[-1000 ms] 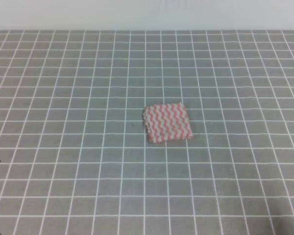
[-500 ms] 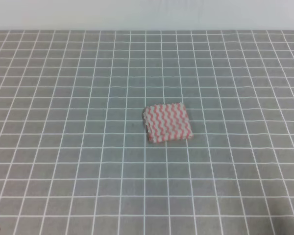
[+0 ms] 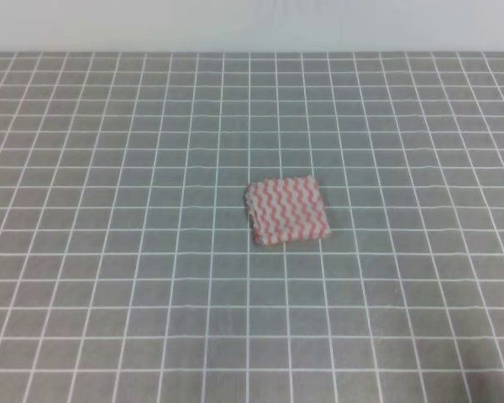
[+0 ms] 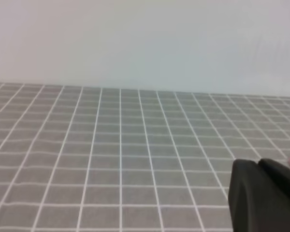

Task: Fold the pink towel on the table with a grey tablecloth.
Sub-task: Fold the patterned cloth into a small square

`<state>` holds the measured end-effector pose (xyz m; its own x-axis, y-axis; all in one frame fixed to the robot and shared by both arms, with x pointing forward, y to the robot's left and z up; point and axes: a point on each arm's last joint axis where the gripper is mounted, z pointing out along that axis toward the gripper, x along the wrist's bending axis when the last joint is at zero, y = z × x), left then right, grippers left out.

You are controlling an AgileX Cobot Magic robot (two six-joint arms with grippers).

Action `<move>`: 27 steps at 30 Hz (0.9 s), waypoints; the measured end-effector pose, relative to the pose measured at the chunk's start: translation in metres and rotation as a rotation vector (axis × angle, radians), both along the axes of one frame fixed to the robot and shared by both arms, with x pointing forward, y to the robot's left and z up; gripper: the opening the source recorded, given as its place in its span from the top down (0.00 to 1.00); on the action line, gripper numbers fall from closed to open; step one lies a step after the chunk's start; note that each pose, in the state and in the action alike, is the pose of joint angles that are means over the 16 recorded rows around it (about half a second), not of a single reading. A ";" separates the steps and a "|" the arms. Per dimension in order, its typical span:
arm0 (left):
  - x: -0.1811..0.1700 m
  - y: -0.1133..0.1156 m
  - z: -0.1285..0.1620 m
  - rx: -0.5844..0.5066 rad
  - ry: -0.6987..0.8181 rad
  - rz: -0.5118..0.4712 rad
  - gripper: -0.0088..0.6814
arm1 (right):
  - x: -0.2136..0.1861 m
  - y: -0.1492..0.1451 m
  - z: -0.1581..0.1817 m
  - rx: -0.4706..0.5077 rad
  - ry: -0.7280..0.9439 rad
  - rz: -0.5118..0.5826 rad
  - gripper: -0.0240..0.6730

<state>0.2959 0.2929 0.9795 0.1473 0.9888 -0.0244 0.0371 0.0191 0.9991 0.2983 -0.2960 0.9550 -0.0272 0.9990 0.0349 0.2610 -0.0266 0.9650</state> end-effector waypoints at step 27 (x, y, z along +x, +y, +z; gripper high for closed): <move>-0.005 0.002 -0.025 0.206 0.193 -0.012 0.99 | 0.000 0.000 0.003 0.001 -0.008 0.000 0.99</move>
<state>0.2905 0.2944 0.9542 0.1712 0.9741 0.1479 0.2263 -0.1850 0.9563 0.2980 -0.2959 0.9576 -0.0278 0.9990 0.0361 0.2537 -0.0279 0.9669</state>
